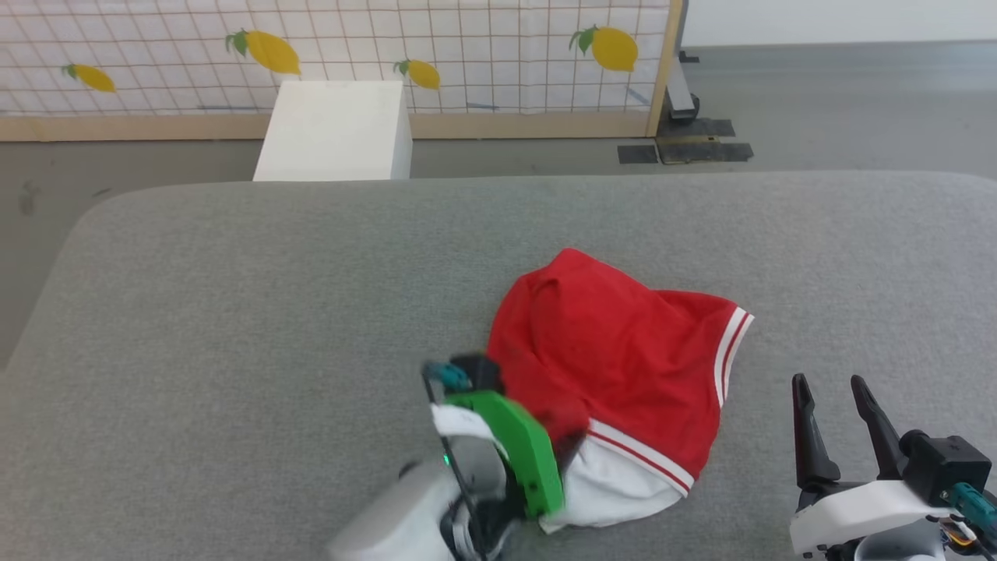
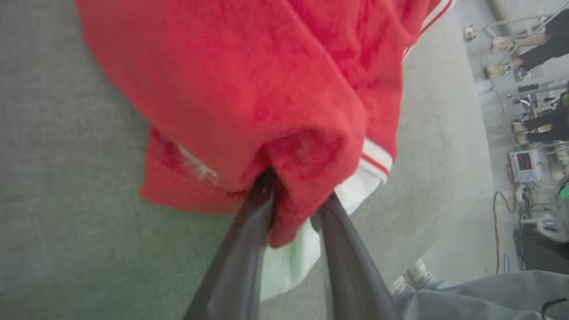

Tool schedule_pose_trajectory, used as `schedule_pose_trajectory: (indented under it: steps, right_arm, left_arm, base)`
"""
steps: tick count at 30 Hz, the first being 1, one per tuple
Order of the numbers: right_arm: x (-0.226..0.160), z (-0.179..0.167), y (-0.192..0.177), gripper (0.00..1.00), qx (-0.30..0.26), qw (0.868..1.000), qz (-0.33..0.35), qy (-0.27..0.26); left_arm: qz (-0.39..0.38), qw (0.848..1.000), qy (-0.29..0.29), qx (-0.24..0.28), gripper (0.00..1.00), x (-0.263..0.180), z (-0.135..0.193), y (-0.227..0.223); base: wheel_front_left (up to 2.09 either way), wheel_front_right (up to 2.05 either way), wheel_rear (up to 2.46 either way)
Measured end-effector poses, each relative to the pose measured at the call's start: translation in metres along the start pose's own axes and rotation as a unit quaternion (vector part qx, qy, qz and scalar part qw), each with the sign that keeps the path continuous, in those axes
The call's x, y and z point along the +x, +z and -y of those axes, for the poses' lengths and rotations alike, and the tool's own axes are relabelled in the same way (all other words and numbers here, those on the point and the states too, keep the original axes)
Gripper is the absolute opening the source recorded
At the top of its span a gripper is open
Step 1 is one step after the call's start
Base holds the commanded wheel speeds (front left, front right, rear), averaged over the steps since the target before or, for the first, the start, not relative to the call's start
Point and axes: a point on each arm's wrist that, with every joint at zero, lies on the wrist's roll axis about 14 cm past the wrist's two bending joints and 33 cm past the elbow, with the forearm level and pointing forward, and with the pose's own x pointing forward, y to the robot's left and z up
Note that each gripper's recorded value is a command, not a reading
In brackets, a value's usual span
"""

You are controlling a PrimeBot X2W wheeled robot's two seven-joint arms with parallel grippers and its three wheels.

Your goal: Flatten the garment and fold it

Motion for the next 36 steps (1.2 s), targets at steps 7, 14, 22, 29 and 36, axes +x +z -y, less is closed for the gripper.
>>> schedule_pose_trajectory:
  steps: [7, 14, 22, 29, 36]
  right_arm:
    - [0.000, -0.011, 0.008, 1.00, 0.002, 1.000, 0.013, 0.016]
    - [0.004, -0.027, 0.008, 1.00, 0.001, 0.999, 0.007, 0.042]
    - [0.007, -0.034, -0.023, 1.00, -0.017, 0.995, -0.086, 0.054]
    - [0.007, -0.054, -0.084, 1.00, -0.073, 0.953, -0.282, 0.086]
    - [0.000, -0.083, -0.125, 1.00, -0.136, 0.889, -0.415, 0.137]
  left_arm:
    - [0.231, 0.972, -0.037, -0.036, 1.00, -0.054, 0.013, 0.128]
    - [0.441, 0.887, 0.101, 0.087, 1.00, -0.153, -0.061, 0.187]
    - [0.491, 0.824, 0.212, 0.186, 1.00, -0.208, -0.090, 0.167]
    - [0.493, 0.820, 0.231, 0.178, 1.00, -0.209, -0.094, 0.138]
    - [0.491, 0.816, 0.237, 0.192, 1.00, -0.206, -0.097, 0.138]
  base:
    - [0.00, 0.00, 0.00]
    - [0.00, 0.00, 0.00]
    - [0.00, 0.00, 0.00]
    - [0.00, 0.00, 0.00]
    - [0.00, 0.00, 0.00]
